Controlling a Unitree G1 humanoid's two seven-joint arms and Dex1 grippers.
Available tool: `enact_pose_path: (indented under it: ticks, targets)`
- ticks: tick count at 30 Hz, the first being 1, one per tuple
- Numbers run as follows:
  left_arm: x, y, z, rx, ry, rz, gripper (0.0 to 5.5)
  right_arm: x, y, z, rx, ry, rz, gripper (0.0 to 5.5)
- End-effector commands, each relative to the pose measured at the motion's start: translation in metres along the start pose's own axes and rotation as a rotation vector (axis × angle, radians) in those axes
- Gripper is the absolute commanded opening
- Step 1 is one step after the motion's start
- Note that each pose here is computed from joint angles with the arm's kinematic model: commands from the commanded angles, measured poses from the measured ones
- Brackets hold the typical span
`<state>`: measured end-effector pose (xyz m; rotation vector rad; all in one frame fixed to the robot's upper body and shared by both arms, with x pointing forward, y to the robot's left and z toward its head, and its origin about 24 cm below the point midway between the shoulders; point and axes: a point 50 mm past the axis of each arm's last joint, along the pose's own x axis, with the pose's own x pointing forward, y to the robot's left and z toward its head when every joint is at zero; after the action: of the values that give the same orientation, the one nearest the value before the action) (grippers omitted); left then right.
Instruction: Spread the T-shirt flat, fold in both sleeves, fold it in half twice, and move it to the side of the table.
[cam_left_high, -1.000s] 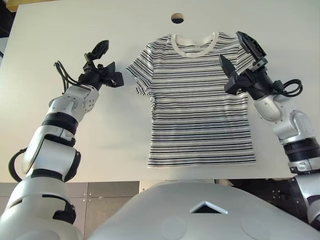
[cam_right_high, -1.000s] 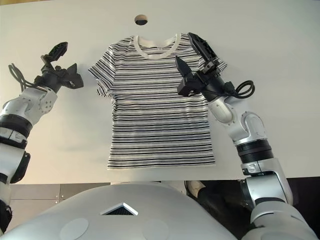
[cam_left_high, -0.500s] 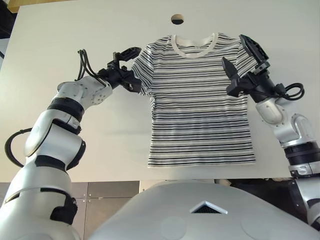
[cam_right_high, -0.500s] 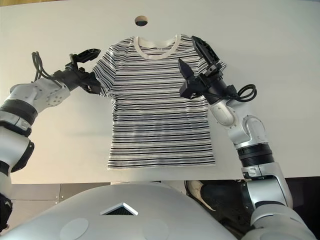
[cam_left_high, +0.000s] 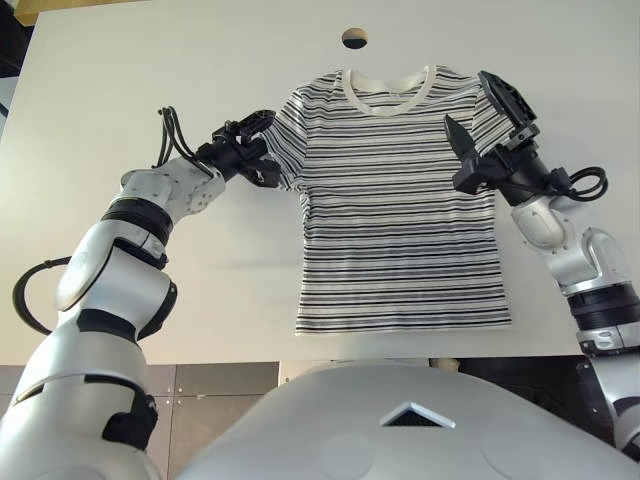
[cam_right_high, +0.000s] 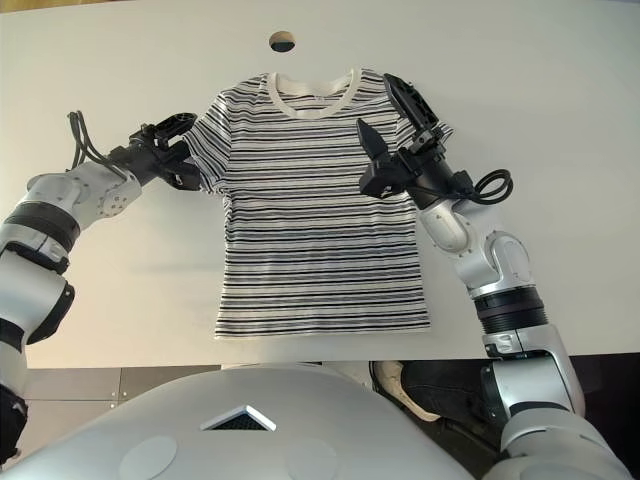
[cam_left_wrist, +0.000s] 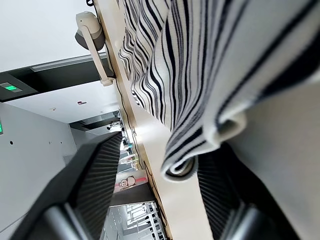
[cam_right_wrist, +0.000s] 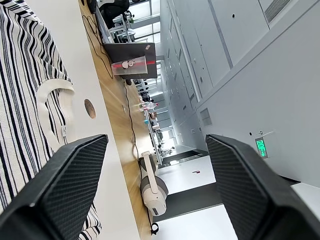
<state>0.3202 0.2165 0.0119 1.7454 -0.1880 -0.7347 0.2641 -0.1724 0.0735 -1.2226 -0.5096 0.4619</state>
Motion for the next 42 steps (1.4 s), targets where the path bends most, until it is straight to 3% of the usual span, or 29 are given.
enact_pose_path:
  ticks: [1, 13, 28, 39, 42]
  targets:
    - [-0.003, -0.014, 0.004, -0.004, -0.001, -0.068, 1.83, -0.001, -0.001, -0.003, -0.013, 0.009, 0.015, 3.61]
    - [-0.004, -0.018, 0.006, -0.036, 0.027, -0.024, 0.12, -0.006, -0.002, -0.012, -0.02, 0.055, -0.004, 3.61]
    - [0.014, 0.014, 0.023, -0.165, 0.031, 0.324, 0.12, -0.013, -0.004, -0.027, -0.016, 0.116, -0.034, 3.61]
    - [0.037, 0.027, 0.054, -0.19, -0.07, 0.343, 0.12, -0.013, 0.001, -0.032, 0.001, 0.139, -0.021, 3.61]
    - [0.043, 0.036, 0.058, -0.199, -0.07, 0.373, 0.66, -0.014, 0.004, -0.037, 0.009, 0.162, -0.015, 3.61]
